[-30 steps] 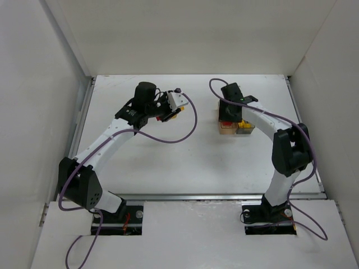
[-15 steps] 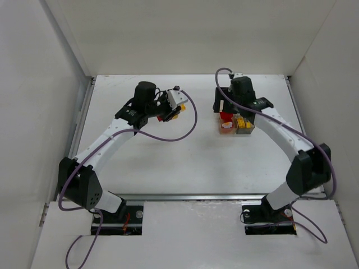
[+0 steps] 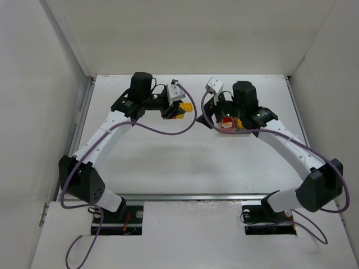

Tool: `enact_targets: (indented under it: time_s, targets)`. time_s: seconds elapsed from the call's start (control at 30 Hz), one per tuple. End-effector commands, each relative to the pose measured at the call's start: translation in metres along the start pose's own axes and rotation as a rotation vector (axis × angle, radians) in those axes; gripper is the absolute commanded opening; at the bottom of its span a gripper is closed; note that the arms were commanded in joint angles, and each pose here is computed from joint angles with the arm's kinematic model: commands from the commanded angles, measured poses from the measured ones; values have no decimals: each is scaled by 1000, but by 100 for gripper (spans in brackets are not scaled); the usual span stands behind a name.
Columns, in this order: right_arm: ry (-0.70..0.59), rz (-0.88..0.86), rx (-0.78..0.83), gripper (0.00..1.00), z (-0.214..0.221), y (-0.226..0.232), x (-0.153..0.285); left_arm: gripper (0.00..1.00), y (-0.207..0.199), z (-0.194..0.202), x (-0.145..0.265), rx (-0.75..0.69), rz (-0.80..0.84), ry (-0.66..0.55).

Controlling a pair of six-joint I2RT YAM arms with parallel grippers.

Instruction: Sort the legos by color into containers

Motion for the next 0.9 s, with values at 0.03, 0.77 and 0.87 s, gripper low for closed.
enact_targets:
  time_s: [0.03,0.77,0.87]
  targets:
    - [-113,-199,329,81,-14,30,14,0,-21,-27,7,-78,183,-136]
    - [-159,-346,423,66,-37,46,-16,0,-28,-33,5,-81,228,-167]
    - [-152,-356,420,63,-34,48,-19,0,-28,-35,5,-79,231,-176]
Point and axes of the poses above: each gripper's point midway between its finger pads, its own x axis back along the fingers, its own y axis along the line the jaws close on, z = x × y, the point moved 2 cm from there along x, back along the fingers, and after that the axes turned 8 degrees about -x, right-handed, at the moved point
